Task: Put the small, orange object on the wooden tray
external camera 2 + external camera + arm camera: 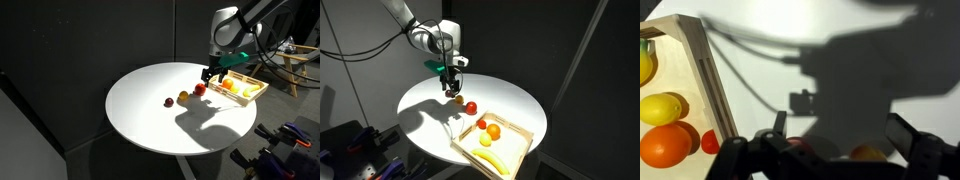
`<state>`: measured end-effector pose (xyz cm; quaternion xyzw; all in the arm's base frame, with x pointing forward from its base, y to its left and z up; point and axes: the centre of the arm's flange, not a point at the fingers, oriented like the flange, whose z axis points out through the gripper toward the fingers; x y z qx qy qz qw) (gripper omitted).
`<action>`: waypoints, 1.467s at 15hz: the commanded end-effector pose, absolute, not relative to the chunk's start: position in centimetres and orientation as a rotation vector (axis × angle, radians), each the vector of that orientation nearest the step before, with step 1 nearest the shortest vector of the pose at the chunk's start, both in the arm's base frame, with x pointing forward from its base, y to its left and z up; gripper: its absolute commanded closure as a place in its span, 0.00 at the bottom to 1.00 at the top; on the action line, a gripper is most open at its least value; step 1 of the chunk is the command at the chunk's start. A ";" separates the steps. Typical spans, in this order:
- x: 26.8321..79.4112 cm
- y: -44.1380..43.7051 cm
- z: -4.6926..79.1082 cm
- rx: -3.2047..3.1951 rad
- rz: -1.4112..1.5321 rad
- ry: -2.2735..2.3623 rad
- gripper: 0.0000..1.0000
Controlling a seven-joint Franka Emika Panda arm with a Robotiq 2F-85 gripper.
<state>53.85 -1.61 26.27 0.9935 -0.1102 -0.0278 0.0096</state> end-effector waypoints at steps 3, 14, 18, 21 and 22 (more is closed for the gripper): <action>52.6 0.2 28.2 3.087 -0.153 -0.377 0.00; 50.3 2.1 32.8 3.071 -0.232 -0.337 0.00; 49.2 2.6 34.2 3.082 -0.182 -0.297 0.00; 48.3 2.8 35.1 3.090 -0.141 -0.284 0.00; 48.0 2.7 35.5 3.095 -0.125 -0.285 0.00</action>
